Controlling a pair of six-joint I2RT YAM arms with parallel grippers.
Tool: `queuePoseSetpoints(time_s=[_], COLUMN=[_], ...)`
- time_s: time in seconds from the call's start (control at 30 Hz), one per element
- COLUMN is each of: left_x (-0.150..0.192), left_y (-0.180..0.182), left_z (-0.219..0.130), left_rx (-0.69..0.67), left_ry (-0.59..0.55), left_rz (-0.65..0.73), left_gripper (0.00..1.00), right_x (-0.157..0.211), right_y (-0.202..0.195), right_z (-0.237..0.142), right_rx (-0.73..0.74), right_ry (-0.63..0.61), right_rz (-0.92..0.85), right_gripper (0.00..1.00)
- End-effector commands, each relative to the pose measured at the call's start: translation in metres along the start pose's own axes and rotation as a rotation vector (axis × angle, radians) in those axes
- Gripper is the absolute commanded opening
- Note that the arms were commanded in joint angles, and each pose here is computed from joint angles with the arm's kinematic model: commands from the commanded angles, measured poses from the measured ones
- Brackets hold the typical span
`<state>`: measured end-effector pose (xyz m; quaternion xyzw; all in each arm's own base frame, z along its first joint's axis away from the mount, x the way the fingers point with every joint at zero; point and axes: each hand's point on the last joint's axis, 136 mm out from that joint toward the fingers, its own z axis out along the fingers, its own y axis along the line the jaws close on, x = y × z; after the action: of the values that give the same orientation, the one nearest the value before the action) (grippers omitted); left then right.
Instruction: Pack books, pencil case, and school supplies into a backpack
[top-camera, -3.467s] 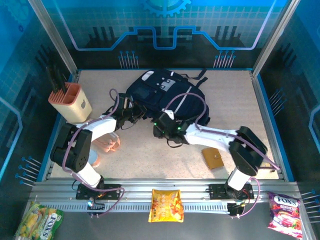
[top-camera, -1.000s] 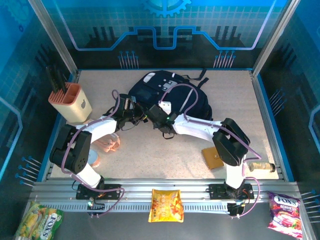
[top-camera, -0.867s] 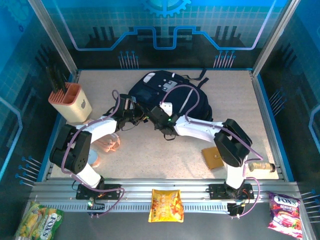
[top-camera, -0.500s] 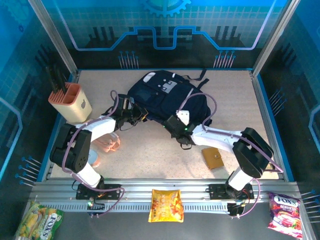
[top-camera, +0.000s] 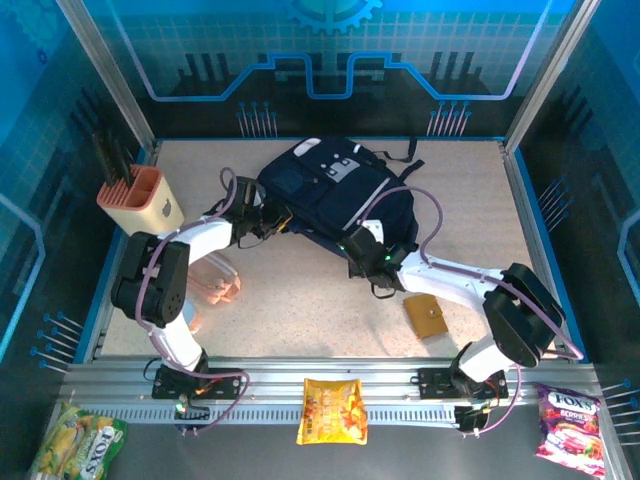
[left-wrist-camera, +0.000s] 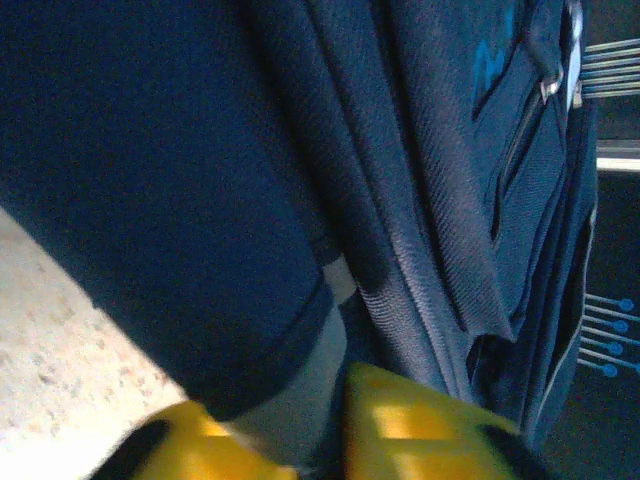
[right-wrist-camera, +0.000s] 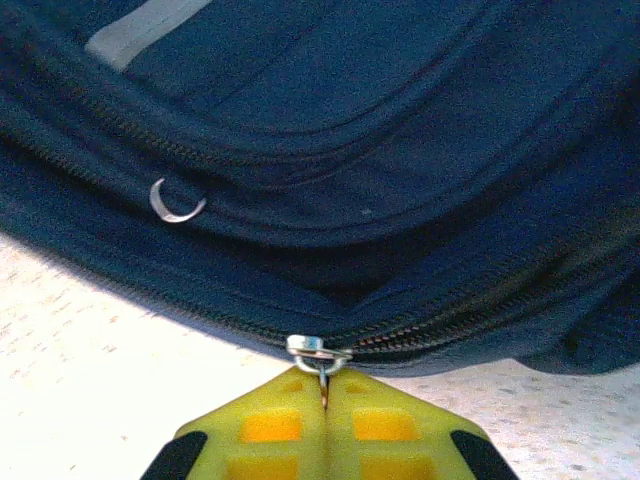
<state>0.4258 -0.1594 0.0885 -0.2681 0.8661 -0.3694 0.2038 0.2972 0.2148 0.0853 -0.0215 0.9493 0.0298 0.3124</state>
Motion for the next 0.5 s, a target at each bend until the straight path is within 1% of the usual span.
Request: queuePoseSetpoints(time_s=[0.0, 0.1, 0.13, 0.27, 0.47], left_x=[-0.018, -0.023, -0.023, -0.011, 0.023], left_y=[0.008, 0.019, 0.022, 0.024, 0.029], left_z=[-0.01, -0.024, -0.029, -0.042, -0.042], left_rx=[-0.007, -0.013, -0.008, 0.028, 0.108], left_ry=[-0.039, -0.074, -0.089, -0.095, -0.021], left_rz=[-0.004, -0.043, -0.052, -0.095, -0.182], left_gripper=[0.32, 0.48, 0.52, 0.59, 0.64], right_x=[-0.009, -0.011, -0.012, -0.016, -0.02], right_y=[0.044, 0.072, 0.082, 0.114, 0.148], right_z=[0.003, 0.008, 0.009, 0.015, 0.017], right_rx=[-0.179, -0.266, -0.297, -0.397, -0.498], right_ry=[0.035, 0.057, 0.06, 0.077, 0.097], right_rz=[-0.045, -0.035, -0.024, 0.009, -0.002], right_gripper=[0.0, 0.0, 0.0, 0.0, 0.0])
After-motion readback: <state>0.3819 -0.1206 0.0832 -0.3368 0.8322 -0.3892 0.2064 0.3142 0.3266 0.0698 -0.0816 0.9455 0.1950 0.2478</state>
